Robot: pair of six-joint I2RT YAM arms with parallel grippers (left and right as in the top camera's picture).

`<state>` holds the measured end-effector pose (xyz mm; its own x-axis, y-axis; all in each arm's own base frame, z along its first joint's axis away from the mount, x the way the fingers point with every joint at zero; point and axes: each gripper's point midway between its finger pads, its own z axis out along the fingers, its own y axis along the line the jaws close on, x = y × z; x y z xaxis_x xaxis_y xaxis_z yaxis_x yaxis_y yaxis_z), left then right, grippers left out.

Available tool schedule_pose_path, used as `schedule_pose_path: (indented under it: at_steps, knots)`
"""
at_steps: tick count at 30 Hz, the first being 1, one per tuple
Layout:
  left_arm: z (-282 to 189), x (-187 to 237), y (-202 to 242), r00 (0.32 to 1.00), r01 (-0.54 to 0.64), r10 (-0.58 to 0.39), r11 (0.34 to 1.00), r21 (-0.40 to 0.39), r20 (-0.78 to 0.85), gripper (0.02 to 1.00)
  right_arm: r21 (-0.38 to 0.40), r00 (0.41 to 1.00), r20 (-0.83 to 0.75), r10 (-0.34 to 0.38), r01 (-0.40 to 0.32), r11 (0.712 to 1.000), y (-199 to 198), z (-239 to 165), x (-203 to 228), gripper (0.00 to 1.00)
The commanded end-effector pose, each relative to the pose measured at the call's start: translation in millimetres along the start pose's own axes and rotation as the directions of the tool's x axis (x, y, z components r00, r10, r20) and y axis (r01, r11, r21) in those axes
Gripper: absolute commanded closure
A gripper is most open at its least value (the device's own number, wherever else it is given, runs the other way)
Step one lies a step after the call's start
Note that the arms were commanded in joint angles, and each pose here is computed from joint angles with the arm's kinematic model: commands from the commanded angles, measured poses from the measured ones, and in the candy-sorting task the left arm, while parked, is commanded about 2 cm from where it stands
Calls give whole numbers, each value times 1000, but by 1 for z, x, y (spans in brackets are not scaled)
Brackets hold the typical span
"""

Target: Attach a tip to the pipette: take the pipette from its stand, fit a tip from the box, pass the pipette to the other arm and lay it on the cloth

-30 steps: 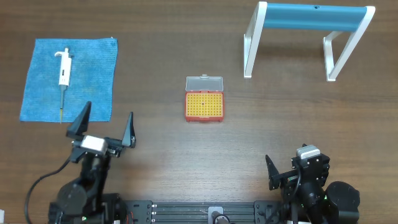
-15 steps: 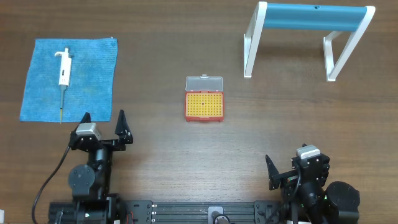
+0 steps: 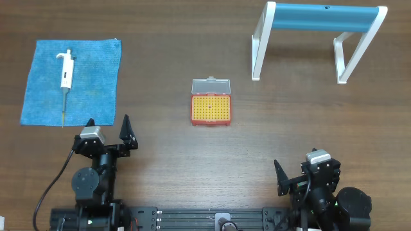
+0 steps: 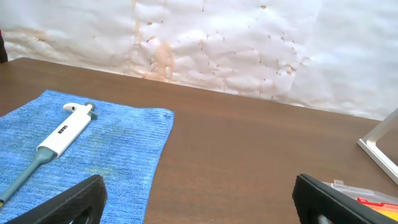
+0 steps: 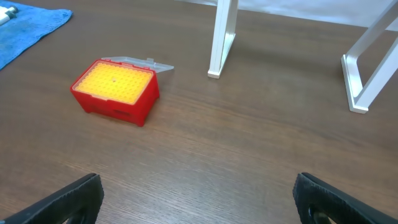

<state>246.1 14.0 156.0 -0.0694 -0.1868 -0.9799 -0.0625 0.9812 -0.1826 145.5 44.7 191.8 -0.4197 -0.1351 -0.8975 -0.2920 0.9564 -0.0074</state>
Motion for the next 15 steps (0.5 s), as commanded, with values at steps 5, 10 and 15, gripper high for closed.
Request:
schedule_pose_path:
  at_steps: [5, 10, 15]
  knots:
    - [0, 0, 2, 1000, 8, -8, 1000, -12, 4, 53, 13, 1000, 11, -15, 15, 1000, -2, -1, -2, 16]
    - [0, 0, 2, 1000, 8, -8, 1000, -12, 4, 53, 13, 1000, 11, -16, 16, 1000, -2, -1, -2, 16]
    - [0, 0, 2, 1000, 8, -8, 1000, -12, 4, 53, 13, 1000, 11, -15, 15, 1000, -2, -1, -2, 16]
